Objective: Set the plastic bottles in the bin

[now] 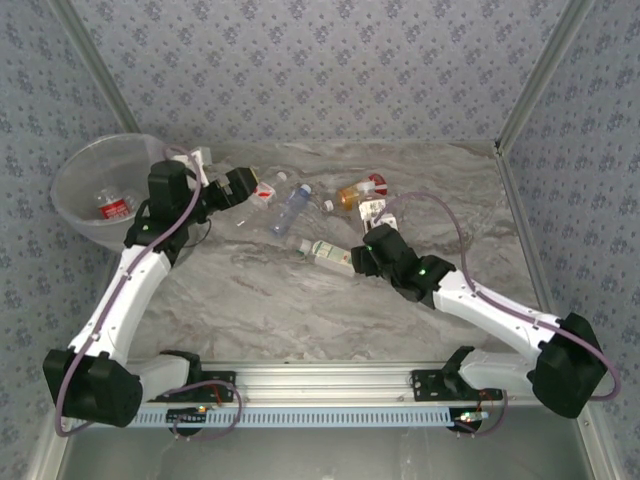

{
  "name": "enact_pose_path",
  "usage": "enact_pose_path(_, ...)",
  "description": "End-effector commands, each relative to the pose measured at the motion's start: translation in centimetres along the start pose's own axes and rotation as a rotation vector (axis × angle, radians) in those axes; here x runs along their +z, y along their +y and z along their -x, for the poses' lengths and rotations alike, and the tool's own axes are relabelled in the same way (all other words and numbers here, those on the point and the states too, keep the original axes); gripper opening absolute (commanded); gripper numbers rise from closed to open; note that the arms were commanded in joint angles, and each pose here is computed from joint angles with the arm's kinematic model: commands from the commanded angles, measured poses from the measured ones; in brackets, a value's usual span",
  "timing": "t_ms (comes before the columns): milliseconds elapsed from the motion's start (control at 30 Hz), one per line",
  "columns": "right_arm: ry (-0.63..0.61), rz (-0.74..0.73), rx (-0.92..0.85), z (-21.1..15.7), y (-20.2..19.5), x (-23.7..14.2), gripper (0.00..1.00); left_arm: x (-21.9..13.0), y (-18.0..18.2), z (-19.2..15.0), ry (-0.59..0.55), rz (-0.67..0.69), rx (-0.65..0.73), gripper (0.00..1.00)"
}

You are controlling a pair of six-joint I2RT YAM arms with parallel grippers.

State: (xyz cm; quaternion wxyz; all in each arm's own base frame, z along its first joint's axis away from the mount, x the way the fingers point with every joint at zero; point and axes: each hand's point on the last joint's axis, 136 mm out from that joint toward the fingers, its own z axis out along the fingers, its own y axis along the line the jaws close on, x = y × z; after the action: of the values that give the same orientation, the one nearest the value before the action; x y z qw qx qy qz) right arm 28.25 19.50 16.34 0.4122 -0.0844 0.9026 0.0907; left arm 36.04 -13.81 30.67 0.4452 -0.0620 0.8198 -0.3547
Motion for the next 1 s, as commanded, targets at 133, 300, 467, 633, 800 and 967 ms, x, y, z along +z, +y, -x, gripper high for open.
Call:
enact_pose_path(133, -0.201, 0.19, -0.022, 4.6, 3.9, -1.1, 0.58, 0.2, -4.0, 0.3, 0.039, -0.11, 0.08, 0.99)
enact_pose_path(300, -0.281, 0.265, -0.049, 6.2, 5.7, -1.3, 0.59, 1.5, -6.7, -1.7, 0.111, -0.26, 0.109, 1.0)
enact_pose_path(467, -0.342, 0.318, -0.065, 7.7, 7.5, -1.0, 0.59, 1.2, -10.1, -3.3, 0.144, -0.413, 0.148, 1.0)
enact_pose_path(633, -0.347, 0.345, -0.1, 8.4, 9.1, -0.6, 0.6, 0.9, -12.3, -4.2, 0.143, -0.473, 0.202, 0.99)
enact_pose_path(800, -0.361, 0.368, -0.158, 8.8, 10.6, -0.9, 0.61, 2.7, -11.7, -4.5, 0.16, -0.377, 0.166, 0.99)
enact_pose_path(967, -0.366, 0.352, -0.202, 9.0, 11.6, -0.6, 0.62, 3.8, -12.6, -5.6, 0.206, -0.368, 0.183, 0.96)
